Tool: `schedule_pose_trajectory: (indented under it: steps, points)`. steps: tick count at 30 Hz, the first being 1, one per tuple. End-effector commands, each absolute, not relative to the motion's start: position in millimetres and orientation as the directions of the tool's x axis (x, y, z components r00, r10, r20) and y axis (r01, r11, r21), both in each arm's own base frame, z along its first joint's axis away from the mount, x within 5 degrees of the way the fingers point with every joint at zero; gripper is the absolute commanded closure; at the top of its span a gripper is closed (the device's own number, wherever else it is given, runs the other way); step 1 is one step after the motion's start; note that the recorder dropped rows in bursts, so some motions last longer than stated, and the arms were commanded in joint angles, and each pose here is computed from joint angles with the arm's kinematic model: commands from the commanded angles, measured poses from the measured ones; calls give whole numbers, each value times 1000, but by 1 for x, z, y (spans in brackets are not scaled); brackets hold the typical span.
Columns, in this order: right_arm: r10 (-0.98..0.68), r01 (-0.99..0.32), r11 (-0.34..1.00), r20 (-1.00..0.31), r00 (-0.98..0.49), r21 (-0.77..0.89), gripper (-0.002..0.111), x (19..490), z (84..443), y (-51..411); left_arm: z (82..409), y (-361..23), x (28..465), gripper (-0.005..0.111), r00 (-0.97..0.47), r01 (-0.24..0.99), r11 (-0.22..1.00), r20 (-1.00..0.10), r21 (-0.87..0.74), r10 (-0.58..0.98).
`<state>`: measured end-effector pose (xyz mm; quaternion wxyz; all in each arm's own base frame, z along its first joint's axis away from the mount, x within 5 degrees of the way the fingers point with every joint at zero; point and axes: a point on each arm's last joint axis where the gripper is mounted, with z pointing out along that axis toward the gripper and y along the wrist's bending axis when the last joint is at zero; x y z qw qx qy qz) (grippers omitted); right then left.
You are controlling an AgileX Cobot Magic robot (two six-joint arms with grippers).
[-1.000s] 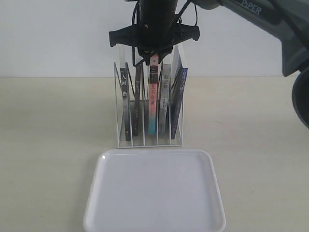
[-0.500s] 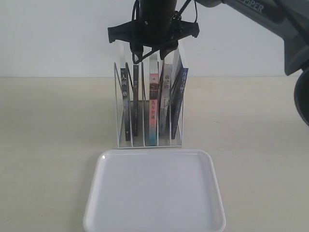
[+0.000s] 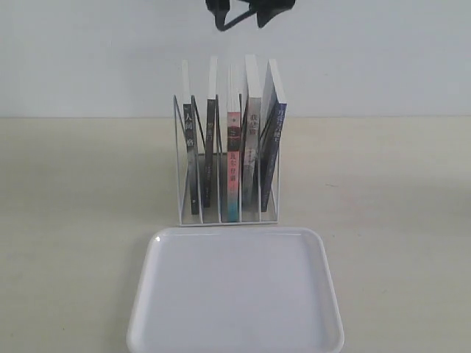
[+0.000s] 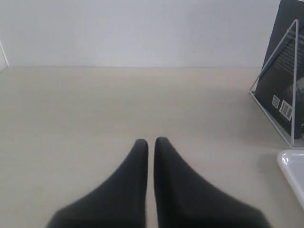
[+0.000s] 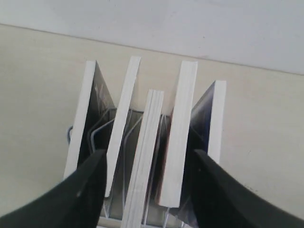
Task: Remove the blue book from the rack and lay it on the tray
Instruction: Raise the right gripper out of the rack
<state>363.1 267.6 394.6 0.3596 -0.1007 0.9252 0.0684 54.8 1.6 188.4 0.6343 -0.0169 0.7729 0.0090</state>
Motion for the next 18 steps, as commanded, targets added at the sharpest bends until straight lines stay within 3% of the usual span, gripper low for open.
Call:
schedule_pose_trajectory:
  steps: [1, 6, 12, 18]
  points:
    - [-141, -231, 973, -744, -653, 18, 57, 350, 428, 250, 188, 2, 55, 103, -188, -38, 999, -982, -8, -15]
    - [-144, -259, 966, -775, -615, 26, 58, 336, 453, 237, 188, 2, 55, 103, -188, -38, 999, -982, -8, -15]
    - [-161, -259, 966, -776, -610, 3, 73, 341, 453, 229, 188, 2, 55, 103, -188, -38, 999, -982, -8, -15]
    - [-122, -252, 966, -752, -648, 60, 67, 353, 449, 215, 188, 2, 55, 103, -188, -38, 999, -982, -8, -15]
